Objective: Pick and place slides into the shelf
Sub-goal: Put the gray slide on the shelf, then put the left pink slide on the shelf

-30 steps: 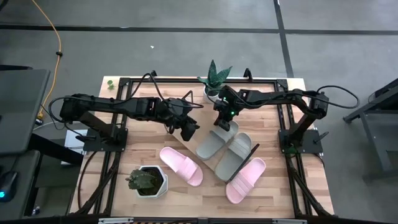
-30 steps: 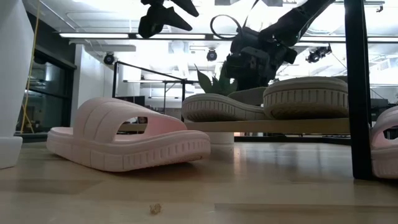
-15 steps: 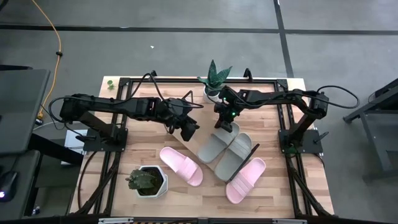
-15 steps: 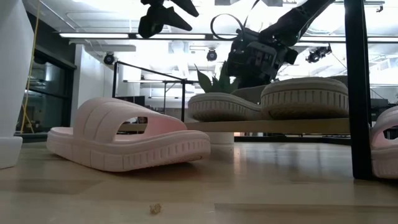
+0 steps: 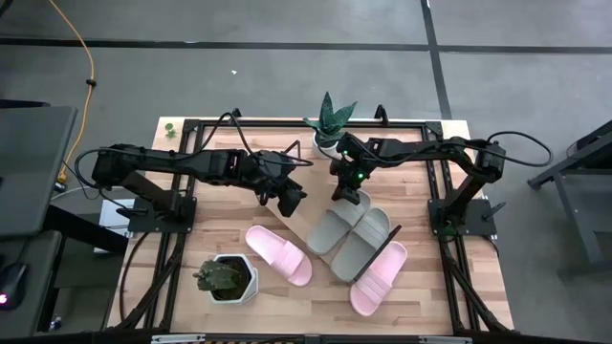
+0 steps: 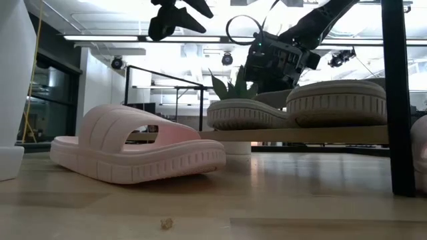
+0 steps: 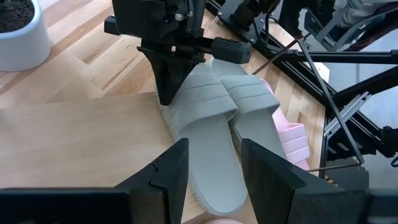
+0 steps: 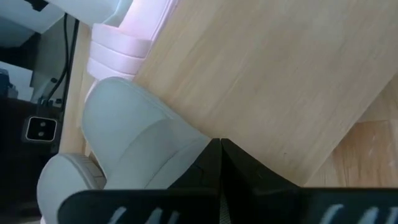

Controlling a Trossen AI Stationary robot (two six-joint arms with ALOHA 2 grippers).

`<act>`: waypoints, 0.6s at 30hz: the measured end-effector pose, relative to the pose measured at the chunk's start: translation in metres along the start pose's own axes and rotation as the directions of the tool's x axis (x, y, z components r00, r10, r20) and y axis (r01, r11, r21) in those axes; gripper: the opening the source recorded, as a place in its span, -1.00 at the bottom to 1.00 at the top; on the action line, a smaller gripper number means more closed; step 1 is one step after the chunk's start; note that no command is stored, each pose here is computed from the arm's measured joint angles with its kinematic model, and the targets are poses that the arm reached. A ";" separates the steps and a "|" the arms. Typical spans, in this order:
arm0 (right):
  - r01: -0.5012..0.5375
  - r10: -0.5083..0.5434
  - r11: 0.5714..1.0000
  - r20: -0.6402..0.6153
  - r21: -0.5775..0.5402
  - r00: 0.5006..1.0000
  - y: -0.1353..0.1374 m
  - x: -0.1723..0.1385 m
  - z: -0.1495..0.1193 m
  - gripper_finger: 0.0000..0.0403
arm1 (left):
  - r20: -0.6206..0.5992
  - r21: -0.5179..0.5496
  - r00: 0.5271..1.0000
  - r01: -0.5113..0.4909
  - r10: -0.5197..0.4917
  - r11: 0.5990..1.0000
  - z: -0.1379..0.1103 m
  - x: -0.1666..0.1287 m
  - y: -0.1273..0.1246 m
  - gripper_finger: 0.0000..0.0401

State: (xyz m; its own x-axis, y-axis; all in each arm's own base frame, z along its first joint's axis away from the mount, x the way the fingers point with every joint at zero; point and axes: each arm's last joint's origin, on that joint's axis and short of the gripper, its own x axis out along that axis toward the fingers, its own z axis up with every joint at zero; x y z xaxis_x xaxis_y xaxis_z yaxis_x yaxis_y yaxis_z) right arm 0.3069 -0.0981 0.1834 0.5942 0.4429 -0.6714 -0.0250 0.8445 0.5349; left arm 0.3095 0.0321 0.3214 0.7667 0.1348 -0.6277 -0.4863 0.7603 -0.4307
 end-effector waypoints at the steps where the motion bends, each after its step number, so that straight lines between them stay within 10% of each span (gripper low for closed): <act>1: 0.003 -0.003 1.000 0.003 0.000 1.000 0.000 0.000 0.000 -1.00 | 0.000 0.000 1.000 0.000 0.000 1.000 0.000 0.000 0.000 -0.32; 18: 0.021 -0.023 1.000 0.133 0.016 0.991 -0.002 -0.002 0.015 -1.00 | -0.004 0.000 1.000 -0.003 0.003 1.000 0.000 0.000 0.000 -0.32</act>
State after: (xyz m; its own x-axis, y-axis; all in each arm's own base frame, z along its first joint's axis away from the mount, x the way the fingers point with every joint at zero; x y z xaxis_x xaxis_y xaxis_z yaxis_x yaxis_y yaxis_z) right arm 0.3177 -0.1048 0.1916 0.6965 0.3797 -0.6089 0.0000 0.8486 0.5291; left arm 0.3092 0.0321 0.3210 0.7637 0.1345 -0.6314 -0.4884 0.7601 -0.4287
